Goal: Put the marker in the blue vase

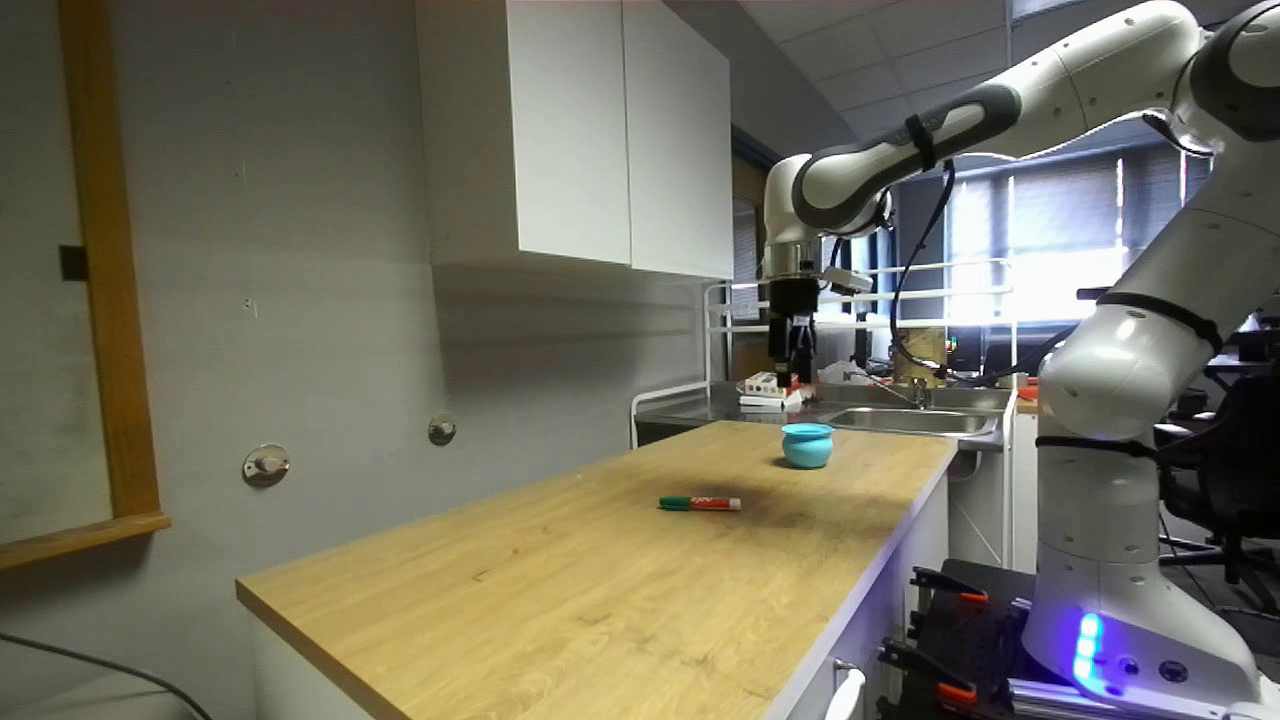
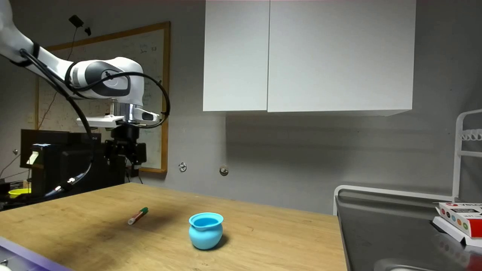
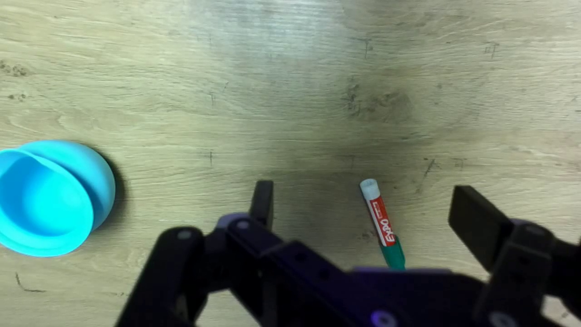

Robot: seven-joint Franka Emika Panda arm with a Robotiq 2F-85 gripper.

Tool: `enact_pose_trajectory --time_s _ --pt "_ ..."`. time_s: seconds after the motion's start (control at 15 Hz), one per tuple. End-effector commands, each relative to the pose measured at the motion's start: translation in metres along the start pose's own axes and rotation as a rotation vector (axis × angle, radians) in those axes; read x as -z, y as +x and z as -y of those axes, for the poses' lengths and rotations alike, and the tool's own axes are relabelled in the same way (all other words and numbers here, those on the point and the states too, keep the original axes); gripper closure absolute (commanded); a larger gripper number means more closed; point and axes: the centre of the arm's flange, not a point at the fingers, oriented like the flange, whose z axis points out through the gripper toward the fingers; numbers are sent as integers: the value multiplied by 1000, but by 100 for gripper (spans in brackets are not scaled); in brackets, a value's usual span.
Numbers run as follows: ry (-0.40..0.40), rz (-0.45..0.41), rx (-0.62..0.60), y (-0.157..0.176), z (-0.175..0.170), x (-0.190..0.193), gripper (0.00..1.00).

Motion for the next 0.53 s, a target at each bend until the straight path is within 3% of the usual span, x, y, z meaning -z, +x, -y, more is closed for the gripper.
enact_pose_trajectory --time_s 0.0,0.47 --pt "8 11 5 4 -1 0 0" --pt "-41 23 83 47 13 -20 0"
